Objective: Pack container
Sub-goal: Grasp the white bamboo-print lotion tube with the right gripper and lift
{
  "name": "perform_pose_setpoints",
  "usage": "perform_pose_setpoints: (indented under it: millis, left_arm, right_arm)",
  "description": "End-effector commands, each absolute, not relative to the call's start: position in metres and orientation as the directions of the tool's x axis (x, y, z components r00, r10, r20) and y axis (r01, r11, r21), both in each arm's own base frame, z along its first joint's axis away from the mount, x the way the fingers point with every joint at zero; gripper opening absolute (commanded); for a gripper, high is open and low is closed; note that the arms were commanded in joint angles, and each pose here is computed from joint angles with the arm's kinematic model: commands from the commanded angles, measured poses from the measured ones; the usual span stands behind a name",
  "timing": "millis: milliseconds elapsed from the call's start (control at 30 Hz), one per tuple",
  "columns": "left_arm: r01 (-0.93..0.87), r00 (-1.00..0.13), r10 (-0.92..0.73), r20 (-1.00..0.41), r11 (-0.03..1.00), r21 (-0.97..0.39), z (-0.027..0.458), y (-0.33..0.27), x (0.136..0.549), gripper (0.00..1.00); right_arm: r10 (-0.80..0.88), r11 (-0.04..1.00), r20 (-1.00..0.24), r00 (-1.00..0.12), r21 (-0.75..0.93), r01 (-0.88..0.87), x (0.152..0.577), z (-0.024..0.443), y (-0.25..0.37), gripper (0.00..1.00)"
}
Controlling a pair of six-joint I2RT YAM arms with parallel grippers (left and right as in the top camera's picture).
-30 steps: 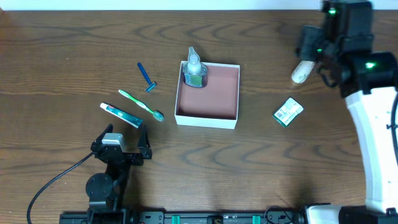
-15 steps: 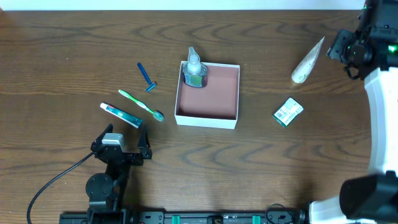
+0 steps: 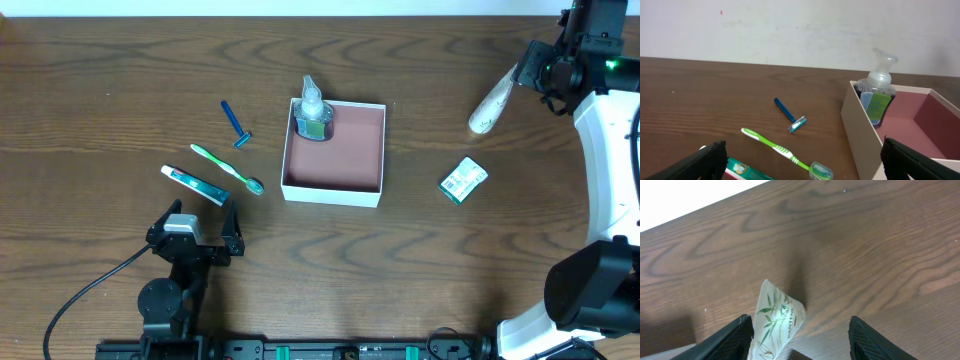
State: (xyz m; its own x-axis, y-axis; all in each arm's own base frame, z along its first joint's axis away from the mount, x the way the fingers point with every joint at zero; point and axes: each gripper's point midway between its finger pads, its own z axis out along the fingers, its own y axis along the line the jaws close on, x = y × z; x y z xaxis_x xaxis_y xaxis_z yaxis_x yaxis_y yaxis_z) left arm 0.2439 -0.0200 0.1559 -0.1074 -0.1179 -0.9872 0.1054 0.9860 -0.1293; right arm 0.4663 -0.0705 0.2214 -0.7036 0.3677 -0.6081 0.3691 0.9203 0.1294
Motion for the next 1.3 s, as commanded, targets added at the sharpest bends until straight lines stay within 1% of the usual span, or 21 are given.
perform_pose_setpoints:
  millis: [0, 200, 400, 533, 667, 1000, 1033, 1167, 1267]
  left_arm:
    - [0.116, -0.155, -0.119, -0.981, 0.984, -0.137, 0.140, -0.023, 0.243, 0.98]
    - [0.116, -0.155, -0.119, -0.981, 0.984, -0.137, 0.140, -0.023, 0.243, 0.98]
    - [0.116, -0.155, -0.119, -0.981, 0.984, -0.137, 0.140, -0.023, 0.243, 0.98]
    - [0.116, -0.155, -0.119, -0.981, 0.984, -0.137, 0.140, -0.023, 0.243, 0.98]
    - [0.116, -0.155, -0.119, -0.981, 0.984, -0.137, 0.140, -0.023, 0.243, 0.98]
    - [0.116, -0.155, -0.119, -0.981, 0.984, -0.137, 0.140, -0.023, 0.243, 0.98]
    - [0.116, -0.155, -0.119, -0.981, 0.984, -0.137, 0.140, -0.023, 0.243, 0.98]
    - [0.116, -0.155, -0.119, -0.981, 0.984, -0.137, 0.140, -0.023, 0.243, 0.98]
    - [0.116, -0.155, -0.119, -0.981, 0.984, -0.137, 0.140, -0.023, 0.243, 0.98]
  right_arm:
    - [0.334, 0.939, -0.629, -0.702, 0.160, 0.304, 0.470, 0.233, -0.063, 0.63]
    - [0.307, 0.948, -0.637, -0.707, 0.141, 0.285, 0.474, 0.231, -0.054, 0.59]
    - [0.309, 0.948, -0.579, -0.755, 0.126, 0.292, 0.480, 0.198, -0.052, 0.57]
    - [0.311, 0.949, -0.543, -0.780, 0.128, 0.289, 0.481, 0.181, -0.050, 0.52]
    - [0.311, 0.949, -0.543, -0.780, 0.132, 0.287, 0.483, 0.180, -0.049, 0.40]
    - [0.311, 0.949, -0.538, -0.783, 0.138, 0.282, 0.482, 0.180, -0.048, 0.04]
    - [0.310, 0.950, -0.538, -0.784, 0.140, 0.280, 0.482, 0.180, -0.047, 0.01]
    - [0.278, 0.960, -0.554, -0.785, 0.124, 0.252, 0.483, 0.185, -0.047, 0.01]
    - [0.248, 0.969, -0.583, -0.773, 0.133, 0.210, 0.484, 0.201, -0.040, 0.01]
